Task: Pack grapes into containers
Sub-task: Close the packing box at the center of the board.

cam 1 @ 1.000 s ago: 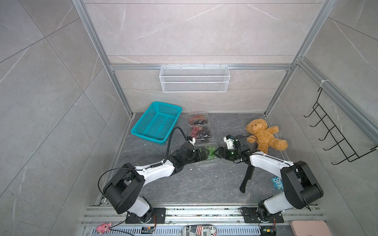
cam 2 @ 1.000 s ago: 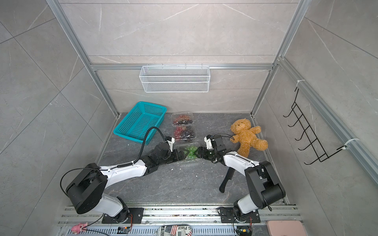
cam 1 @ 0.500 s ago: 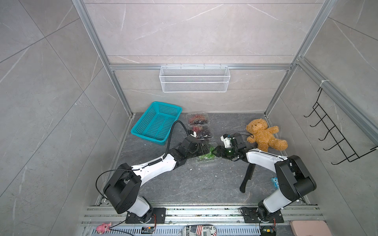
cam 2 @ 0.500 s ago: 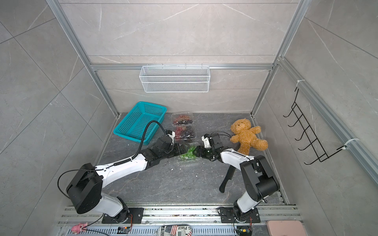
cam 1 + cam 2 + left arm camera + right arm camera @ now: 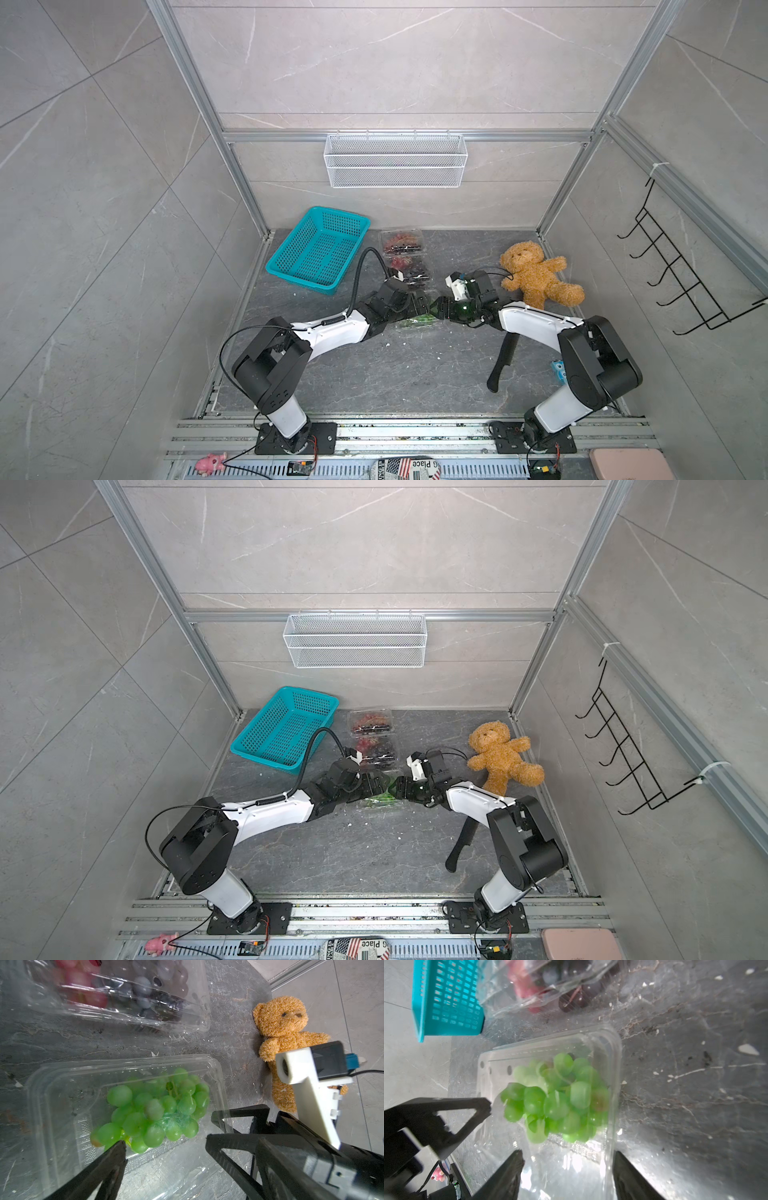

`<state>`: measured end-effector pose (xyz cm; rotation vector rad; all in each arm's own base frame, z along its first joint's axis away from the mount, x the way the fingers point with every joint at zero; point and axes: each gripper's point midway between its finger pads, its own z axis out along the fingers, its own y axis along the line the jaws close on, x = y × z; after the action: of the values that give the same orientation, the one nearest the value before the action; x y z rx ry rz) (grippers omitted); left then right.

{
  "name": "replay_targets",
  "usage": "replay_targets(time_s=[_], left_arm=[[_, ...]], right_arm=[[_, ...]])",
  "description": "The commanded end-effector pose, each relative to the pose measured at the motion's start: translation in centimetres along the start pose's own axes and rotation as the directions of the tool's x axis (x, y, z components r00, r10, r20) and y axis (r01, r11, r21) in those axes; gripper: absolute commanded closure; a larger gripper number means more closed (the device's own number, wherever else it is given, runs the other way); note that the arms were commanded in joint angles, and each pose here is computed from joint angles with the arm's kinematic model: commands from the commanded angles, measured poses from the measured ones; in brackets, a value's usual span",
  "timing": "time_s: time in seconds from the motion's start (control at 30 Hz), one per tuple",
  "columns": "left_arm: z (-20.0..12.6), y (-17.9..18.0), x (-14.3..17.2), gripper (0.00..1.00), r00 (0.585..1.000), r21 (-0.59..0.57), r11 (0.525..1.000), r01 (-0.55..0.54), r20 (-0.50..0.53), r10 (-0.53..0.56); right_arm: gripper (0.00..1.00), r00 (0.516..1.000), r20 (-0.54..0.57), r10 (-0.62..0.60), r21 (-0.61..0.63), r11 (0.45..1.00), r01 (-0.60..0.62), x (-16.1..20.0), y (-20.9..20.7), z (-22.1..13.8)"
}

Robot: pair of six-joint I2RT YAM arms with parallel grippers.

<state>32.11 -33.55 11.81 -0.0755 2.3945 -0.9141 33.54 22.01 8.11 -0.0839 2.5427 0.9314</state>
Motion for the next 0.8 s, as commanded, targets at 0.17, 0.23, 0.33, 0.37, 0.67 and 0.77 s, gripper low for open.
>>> replay_targets(time_s=[0.17,0.23,0.33,0.37,0.67,0.77], left_arm=[[-0.9,0.6,0.5,0.01,1.000,-0.002,1.000,0.018,-0.005,-0.018],[-1.0,0.6,0.5,0.01,1.000,-0.001,1.000,0.018,-0.005,-0.018],[-1.1,0.5,0.5,0.01,1.000,0.002,1.000,0.021,-0.005,-0.021],[-1.1,0.5,0.6,0.01,1.000,0.001,1.000,0.021,-0.006,-0.021],[-1.8,0.6,0.6,0.00,1.000,0.001,1.000,0.020,0.001,-0.020],[-2.0,0.7,0.5,0.01,1.000,0.000,1.000,0.019,0.004,-0.019]], right_arm=[[0.21,0.998,0.052,0.040,-0.032,0.999,-0.038,0.8,-0.9,-3.0],[0.21,0.996,0.066,0.055,-0.052,0.997,-0.052,1.2,-0.9,-3.6],[0.22,0.993,0.085,0.088,-0.098,0.992,-0.080,2.1,-0.9,-4.1],[0.23,0.990,0.090,0.105,-0.112,0.989,-0.095,2.4,-1.0,-4.3],[0.32,0.978,0.105,0.182,-0.232,0.960,-0.154,3.8,-1.4,-4.5],[0.38,0.975,0.098,0.201,-0.254,0.952,-0.171,3.5,-1.4,-4.0]])
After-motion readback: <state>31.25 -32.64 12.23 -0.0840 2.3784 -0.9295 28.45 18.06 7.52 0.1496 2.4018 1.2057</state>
